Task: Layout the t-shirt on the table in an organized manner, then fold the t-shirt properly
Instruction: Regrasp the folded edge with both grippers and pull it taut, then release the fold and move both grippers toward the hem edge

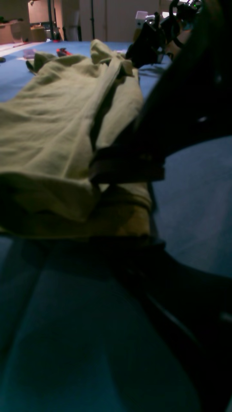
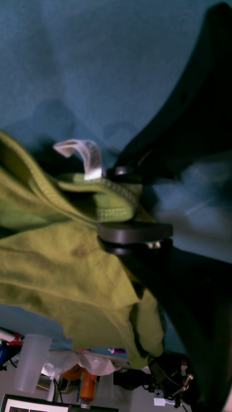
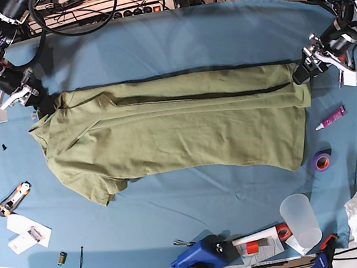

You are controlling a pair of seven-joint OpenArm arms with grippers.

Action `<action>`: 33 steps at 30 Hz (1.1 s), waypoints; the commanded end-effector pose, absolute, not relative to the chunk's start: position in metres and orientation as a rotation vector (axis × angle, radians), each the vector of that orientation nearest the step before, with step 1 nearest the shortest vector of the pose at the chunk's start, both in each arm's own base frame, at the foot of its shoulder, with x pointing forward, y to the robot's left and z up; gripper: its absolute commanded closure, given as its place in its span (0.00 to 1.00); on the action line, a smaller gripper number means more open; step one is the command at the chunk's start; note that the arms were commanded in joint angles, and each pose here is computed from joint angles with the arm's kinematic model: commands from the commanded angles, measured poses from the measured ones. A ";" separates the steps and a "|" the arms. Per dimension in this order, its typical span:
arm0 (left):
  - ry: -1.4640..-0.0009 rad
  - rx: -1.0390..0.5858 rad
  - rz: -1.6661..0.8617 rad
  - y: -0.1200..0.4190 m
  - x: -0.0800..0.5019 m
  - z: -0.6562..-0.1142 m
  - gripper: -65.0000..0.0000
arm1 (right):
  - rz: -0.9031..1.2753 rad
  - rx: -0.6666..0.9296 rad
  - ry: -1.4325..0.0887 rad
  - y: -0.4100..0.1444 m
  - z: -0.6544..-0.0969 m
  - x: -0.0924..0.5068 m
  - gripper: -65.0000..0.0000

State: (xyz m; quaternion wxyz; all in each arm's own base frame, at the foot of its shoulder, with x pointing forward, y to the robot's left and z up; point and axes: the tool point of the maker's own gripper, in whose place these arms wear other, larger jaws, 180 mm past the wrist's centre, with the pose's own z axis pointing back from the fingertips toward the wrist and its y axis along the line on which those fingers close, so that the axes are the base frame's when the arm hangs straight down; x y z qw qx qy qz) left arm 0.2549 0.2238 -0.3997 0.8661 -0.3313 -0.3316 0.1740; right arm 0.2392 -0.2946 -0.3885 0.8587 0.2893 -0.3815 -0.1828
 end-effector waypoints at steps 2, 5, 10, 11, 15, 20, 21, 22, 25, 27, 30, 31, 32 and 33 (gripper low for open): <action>-0.614 -0.685 0.336 0.222 0.243 -0.406 0.71 | -0.362 0.580 -0.780 -0.300 -0.388 0.237 0.77; -0.601 -0.740 0.329 0.214 0.241 -0.401 0.97 | -0.362 0.580 -0.781 -0.300 -0.387 0.237 0.99; -0.595 -0.758 0.325 0.212 0.240 -0.399 1.00 | -0.361 0.579 -0.785 -0.301 -0.386 0.237 1.00; -0.595 -0.755 0.322 0.213 0.240 -0.399 1.00 | -0.367 0.578 -0.791 -0.303 -0.385 0.237 1.00; -0.589 -0.732 0.307 0.222 0.239 -0.397 1.00 | -0.402 0.573 -0.819 -0.315 -0.379 0.233 1.00; -0.587 -0.708 0.280 0.239 0.236 -0.388 1.00 | -0.434 0.614 -0.859 -0.324 -0.366 0.224 1.00; -0.590 -0.711 0.278 0.241 0.235 -0.386 1.00 | -0.433 0.614 -0.863 -0.326 -0.364 0.222 1.00; -0.586 -0.705 0.273 0.243 0.232 -0.385 1.00 | -0.432 0.609 -0.861 -0.329 -0.363 0.219 1.00; -0.581 -0.700 0.243 0.243 0.222 -0.384 1.00 | -0.429 0.596 -0.859 -0.336 -0.360 0.213 1.00; -0.574 -0.711 0.244 0.242 0.217 -0.384 1.00 | -0.427 0.595 -0.859 -0.339 -0.359 0.210 1.00; -0.562 -0.715 0.245 0.240 0.209 -0.385 1.00 | -0.428 0.581 -0.844 -0.341 -0.360 0.203 1.00; -0.556 -0.712 0.244 0.240 0.206 -0.386 1.00 | -0.427 0.574 -0.842 -0.342 -0.360 0.200 1.00; -0.549 -0.709 0.242 0.240 0.203 -0.387 1.00 | -0.422 0.568 -0.840 -0.341 -0.359 0.197 1.00; -0.547 -0.706 0.239 0.240 0.201 -0.387 1.00 | -0.413 0.563 -0.839 -0.341 -0.358 0.194 1.00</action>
